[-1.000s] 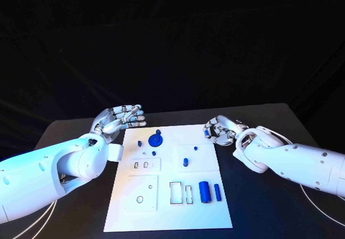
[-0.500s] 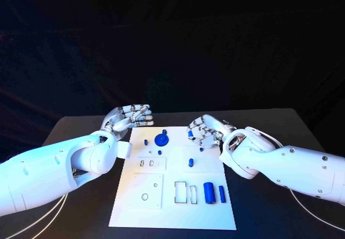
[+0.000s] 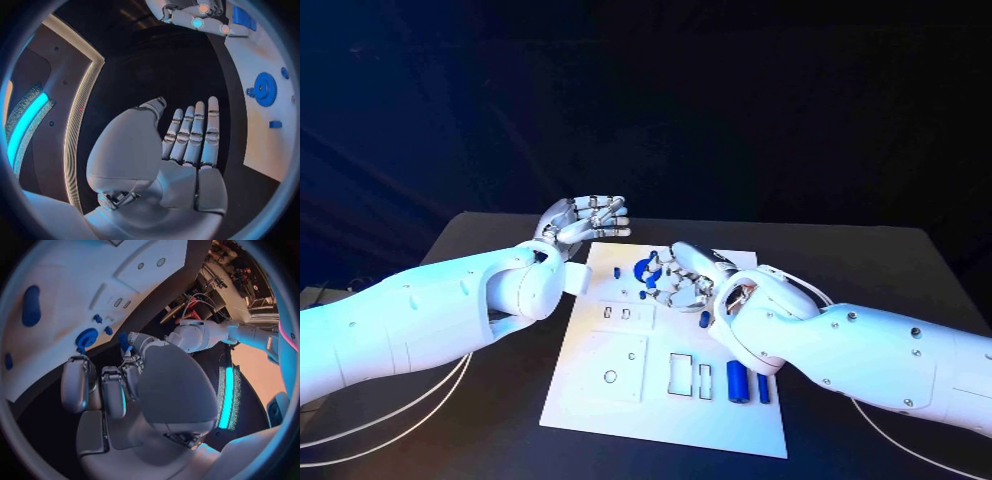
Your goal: Assemble the parts on the task board
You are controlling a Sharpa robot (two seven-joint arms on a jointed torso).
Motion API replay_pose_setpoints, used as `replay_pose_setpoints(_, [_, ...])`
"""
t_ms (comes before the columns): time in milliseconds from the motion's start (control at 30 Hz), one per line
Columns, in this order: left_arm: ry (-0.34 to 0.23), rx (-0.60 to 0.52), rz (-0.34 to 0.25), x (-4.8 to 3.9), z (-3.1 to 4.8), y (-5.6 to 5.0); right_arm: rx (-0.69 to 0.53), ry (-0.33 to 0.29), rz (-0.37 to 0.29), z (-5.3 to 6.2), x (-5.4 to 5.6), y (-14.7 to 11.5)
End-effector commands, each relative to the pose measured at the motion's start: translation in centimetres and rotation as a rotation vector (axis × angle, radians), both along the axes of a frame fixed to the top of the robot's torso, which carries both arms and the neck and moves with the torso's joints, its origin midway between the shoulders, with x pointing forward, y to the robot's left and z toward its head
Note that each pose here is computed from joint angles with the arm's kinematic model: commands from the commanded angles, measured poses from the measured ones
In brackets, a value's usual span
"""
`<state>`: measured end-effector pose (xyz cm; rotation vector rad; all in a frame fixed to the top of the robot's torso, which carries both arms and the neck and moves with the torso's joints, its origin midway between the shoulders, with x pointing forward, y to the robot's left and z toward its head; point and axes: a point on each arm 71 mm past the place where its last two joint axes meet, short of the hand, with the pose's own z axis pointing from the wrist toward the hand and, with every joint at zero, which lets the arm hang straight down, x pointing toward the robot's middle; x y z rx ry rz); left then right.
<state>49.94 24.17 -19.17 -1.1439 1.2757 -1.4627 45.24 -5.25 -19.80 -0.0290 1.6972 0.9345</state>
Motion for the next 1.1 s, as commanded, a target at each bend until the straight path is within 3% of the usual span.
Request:
replay_pose_setpoints(33, [-0.007,-0.009,-0.008,0.19,-0.01,-0.1,-0.072,0.015,0.025,-1.1,-0.4,1.3])
replay_pose_setpoints(267, [-0.005,-0.007,-0.006,0.53,-0.19,-0.3,-0.115,0.020,0.042,-3.1,-1.0,3.6])
replay_pose_setpoints(533, [-0.004,-0.007,-0.009,0.81,-0.26,-0.7,-0.145,0.021,0.037,-4.7,-1.4,4.4])
replay_pose_setpoints(1100, [-0.004,-0.008,-0.017,0.78,-0.16,-1.0,-0.164,0.008,0.014,-5.6,-1.7,3.9])
